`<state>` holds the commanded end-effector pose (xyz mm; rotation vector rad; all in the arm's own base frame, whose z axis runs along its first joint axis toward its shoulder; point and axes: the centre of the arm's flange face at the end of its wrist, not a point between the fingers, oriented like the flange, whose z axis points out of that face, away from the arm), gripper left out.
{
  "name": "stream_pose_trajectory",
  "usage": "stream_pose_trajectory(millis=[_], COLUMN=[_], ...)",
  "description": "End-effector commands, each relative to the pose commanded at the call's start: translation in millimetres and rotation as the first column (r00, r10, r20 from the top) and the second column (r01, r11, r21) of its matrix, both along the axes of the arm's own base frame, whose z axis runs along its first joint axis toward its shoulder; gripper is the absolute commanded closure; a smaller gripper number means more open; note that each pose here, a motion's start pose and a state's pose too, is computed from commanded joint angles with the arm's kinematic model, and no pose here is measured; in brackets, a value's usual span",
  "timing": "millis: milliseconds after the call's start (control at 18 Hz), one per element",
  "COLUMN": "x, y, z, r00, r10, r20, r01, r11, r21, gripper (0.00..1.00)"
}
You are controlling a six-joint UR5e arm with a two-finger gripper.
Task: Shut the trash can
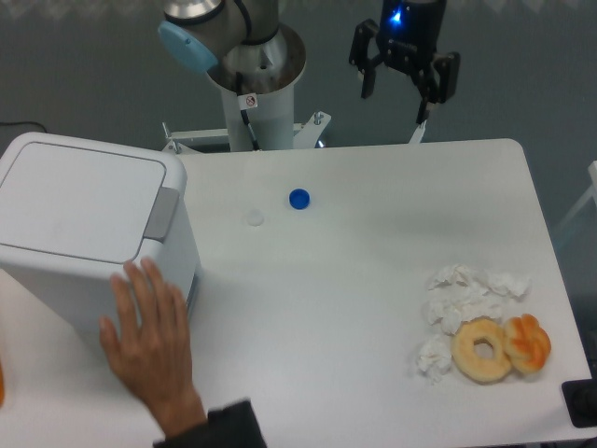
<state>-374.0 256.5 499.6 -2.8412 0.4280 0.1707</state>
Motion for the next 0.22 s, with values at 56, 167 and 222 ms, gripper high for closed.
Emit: stream_pose_trajectory(millis=[56, 167, 222], x=[0.5, 1.1, 2.0], y=[0.8, 1.6, 3.0], z=[0.1, 1.1, 1.2], r00=[1.000, 1.000, 1.000], r10=[-0.002, -0.003, -0.007], r20=[0.001, 0.000, 0.001], r01=[0.002, 0.003, 0.007], r11=[1.000, 1.000, 1.000], r21=[0.003, 0.013, 0.015], gripper=[0.00, 0.00, 0.00])
